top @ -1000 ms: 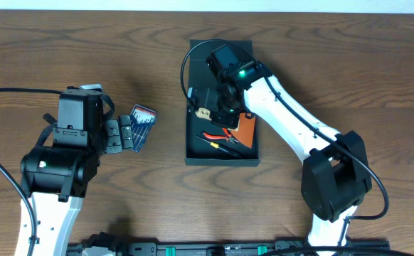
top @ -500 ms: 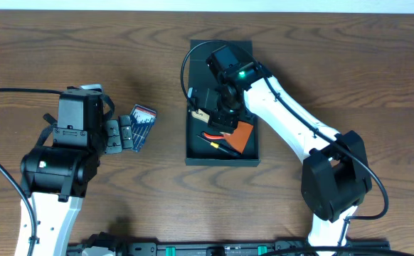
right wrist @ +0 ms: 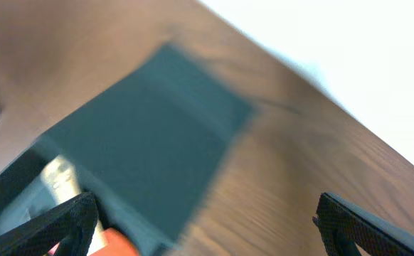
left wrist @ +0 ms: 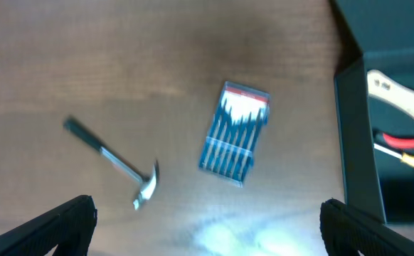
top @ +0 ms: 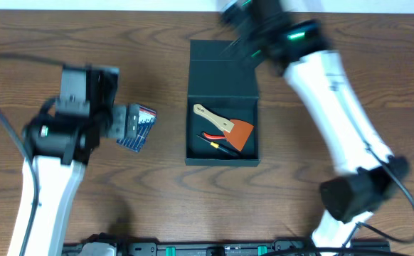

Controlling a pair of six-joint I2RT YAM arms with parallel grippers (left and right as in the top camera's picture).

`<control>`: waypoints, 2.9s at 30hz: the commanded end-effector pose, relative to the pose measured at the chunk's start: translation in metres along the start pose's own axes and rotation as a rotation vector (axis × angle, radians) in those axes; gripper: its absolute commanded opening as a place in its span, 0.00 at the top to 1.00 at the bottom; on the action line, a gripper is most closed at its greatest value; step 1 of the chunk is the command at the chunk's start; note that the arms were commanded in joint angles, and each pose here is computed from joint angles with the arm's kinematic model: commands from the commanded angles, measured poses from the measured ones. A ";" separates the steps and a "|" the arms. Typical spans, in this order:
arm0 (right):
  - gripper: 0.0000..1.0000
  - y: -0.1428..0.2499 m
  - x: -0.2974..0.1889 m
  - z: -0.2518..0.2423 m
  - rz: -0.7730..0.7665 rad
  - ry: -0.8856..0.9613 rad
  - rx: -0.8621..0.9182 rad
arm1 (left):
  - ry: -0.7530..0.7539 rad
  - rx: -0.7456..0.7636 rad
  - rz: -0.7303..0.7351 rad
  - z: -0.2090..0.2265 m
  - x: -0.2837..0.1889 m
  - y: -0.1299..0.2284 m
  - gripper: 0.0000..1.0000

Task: Pack container

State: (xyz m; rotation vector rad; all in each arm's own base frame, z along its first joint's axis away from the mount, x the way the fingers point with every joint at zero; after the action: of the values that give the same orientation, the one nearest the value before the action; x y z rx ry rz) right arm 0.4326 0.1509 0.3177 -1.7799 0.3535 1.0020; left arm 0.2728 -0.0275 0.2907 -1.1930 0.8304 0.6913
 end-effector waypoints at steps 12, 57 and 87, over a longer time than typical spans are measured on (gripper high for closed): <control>0.01 0.108 -0.072 -0.202 0.072 0.380 0.914 | 0.055 0.242 0.370 -0.010 0.144 -0.009 0.02; 0.01 0.178 -0.026 -0.225 0.227 0.414 1.003 | 0.198 0.221 0.577 -0.029 0.254 0.059 0.02; 0.01 0.180 -0.026 -0.223 0.245 0.407 0.990 | 0.106 0.113 0.258 -0.011 0.174 -0.027 0.92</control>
State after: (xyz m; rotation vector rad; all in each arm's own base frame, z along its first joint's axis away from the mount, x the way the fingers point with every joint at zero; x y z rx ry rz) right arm 0.4058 -0.1253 0.2605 -1.0158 1.1057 0.4449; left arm 0.3745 -0.0388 0.0992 -0.9745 1.2533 0.8671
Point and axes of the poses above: each gripper's point midway between its finger pads, its own x axis out along the fingers, its own z axis along the line the jaws close on, y = z × x, the point moved 6 cm from there along -x, back along the fingers, and after that the axes turned 5 degrees about x, right-handed, at the moved point
